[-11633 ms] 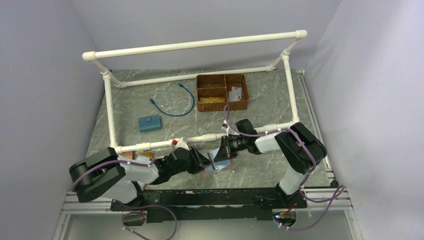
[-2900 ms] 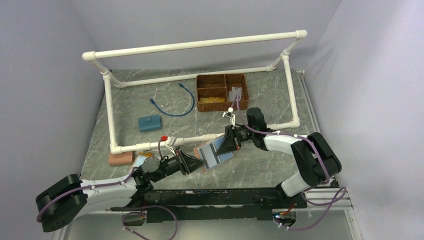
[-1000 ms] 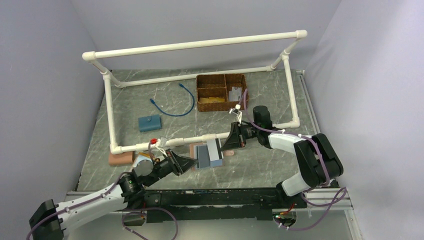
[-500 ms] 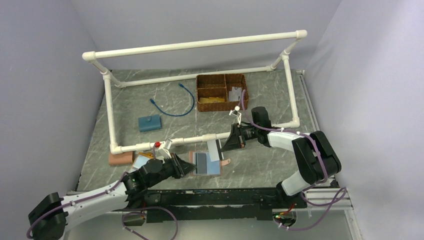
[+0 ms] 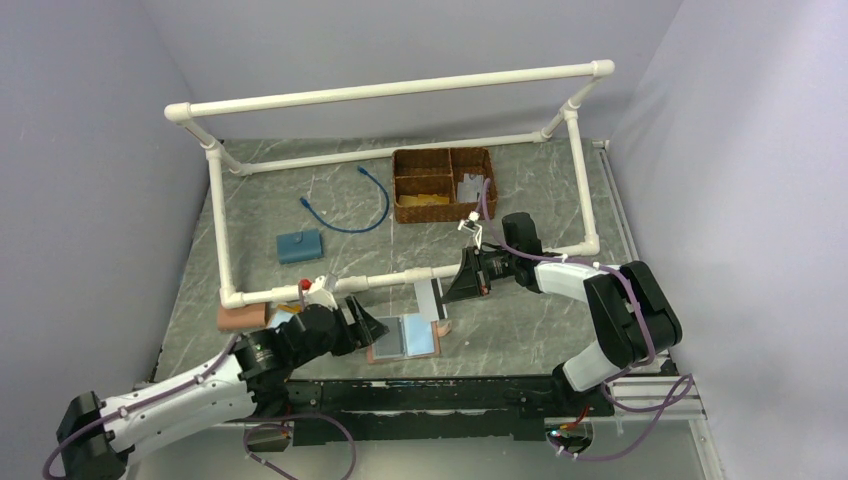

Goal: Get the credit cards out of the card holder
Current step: Remove the credit card from the card holder.

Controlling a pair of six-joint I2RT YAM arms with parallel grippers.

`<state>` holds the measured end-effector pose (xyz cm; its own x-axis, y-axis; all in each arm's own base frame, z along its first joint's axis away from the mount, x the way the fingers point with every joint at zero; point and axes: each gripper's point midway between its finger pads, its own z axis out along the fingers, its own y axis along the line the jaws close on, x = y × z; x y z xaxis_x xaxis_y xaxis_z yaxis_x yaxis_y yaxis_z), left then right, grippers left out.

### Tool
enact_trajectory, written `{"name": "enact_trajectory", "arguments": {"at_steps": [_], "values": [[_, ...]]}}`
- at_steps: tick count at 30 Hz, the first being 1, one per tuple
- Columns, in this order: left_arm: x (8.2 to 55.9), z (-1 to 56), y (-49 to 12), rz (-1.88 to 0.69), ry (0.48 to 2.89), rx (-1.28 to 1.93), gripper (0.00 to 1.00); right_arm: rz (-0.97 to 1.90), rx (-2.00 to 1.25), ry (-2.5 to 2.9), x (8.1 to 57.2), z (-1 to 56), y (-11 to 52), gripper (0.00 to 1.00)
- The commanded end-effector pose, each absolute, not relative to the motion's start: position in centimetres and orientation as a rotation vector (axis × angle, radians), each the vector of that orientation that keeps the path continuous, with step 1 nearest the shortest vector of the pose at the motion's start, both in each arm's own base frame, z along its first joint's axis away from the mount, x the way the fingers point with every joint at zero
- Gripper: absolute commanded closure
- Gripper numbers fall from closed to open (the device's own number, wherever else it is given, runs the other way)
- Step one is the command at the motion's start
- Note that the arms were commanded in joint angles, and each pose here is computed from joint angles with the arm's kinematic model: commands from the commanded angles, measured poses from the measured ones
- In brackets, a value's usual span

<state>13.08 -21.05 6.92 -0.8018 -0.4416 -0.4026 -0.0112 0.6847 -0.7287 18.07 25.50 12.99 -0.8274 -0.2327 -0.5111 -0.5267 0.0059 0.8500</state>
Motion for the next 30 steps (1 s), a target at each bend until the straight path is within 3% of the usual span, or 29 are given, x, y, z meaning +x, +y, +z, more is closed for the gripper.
{"name": "enact_trajectory", "arguments": {"at_steps": [1,10,19,30], "values": [[13.1,9.3,-19.8,-0.866,2.347,-0.192,0.18,1.885,-0.853,1.986,18.9,13.8,25.7,1.00],[13.7,16.1,-25.1,-1.207,1.941,0.185,0.16,1.906,-0.877,1.967,18.6,14.2,25.9,1.00],[16.2,16.7,-29.4,-1.223,1.855,0.259,0.18,1.923,-0.910,1.947,18.1,14.6,26.2,1.00],[16.8,17.3,-31.8,-1.323,1.790,0.257,0.54,1.931,-0.927,1.936,17.8,14.8,26.3,1.00]]}}
